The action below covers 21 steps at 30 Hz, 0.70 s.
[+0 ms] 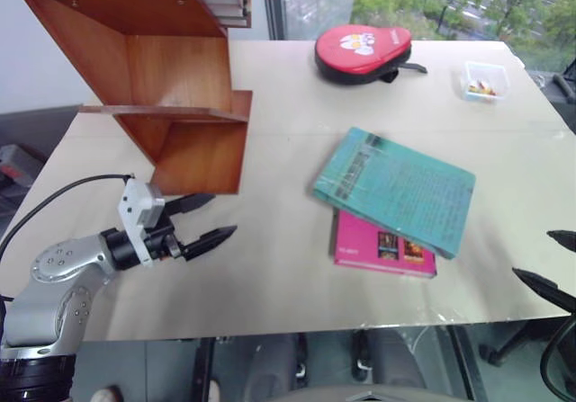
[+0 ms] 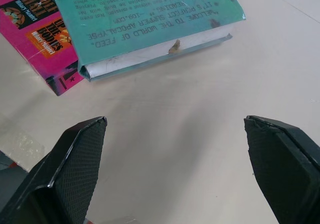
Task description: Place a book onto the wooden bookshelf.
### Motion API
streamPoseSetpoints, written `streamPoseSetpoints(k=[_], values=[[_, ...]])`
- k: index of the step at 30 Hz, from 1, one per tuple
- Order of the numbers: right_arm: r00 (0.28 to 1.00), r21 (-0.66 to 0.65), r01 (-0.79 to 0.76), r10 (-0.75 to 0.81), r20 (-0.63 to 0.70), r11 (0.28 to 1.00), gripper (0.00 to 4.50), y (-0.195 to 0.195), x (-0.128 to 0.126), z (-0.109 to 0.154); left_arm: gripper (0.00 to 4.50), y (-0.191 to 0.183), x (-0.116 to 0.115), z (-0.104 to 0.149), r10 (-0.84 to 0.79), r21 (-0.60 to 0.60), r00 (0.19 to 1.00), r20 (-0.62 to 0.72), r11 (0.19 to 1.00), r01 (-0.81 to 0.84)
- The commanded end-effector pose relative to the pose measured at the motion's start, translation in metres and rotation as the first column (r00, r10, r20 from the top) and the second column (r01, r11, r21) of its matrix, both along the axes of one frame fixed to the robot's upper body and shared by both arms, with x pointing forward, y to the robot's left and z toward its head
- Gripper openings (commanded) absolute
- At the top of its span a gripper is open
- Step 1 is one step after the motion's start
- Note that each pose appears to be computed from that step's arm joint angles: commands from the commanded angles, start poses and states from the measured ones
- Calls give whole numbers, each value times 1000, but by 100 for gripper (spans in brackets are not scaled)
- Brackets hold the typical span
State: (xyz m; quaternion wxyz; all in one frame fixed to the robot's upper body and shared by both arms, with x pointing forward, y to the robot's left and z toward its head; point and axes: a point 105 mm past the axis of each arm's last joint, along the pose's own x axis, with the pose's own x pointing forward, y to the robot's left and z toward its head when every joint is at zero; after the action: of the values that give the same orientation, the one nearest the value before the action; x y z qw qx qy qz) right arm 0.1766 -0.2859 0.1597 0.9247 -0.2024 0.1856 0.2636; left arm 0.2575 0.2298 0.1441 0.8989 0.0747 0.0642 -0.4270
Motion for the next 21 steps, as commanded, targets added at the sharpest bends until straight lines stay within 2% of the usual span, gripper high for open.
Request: streamPoseSetpoints(k=[1, 4, 10, 11, 15, 21], values=[[1000, -47, -1, 3, 24, 999, 425, 3, 9, 5, 449, -11, -1, 17, -59, -14, 996, 67, 998, 60], [1000, -42, 24, -24, 8, 999, 322, 6, 23, 3, 450, -29, -1, 27, -149, -73, 983, 104, 985, 157], [999, -62, 46, -45, 6, 997, 24, 12, 46, -8, 450, -43, -12, 35, -274, -76, 952, 134, 955, 286], [999, -80, 48, -48, 6, 996, 11, 14, 51, -12, 450, -44, -14, 33, -296, -64, 946, 131, 950, 306], [1000, -134, 23, -23, -4, 991, 11, 24, 64, -24, 450, -46, -18, 32, -328, -57, 936, 128, 940, 337], [989, -61, -145, 143, -32, 988, 11, 68, 63, -27, 450, -46, -18, 27, -326, -45, 938, 120, 942, 333]])
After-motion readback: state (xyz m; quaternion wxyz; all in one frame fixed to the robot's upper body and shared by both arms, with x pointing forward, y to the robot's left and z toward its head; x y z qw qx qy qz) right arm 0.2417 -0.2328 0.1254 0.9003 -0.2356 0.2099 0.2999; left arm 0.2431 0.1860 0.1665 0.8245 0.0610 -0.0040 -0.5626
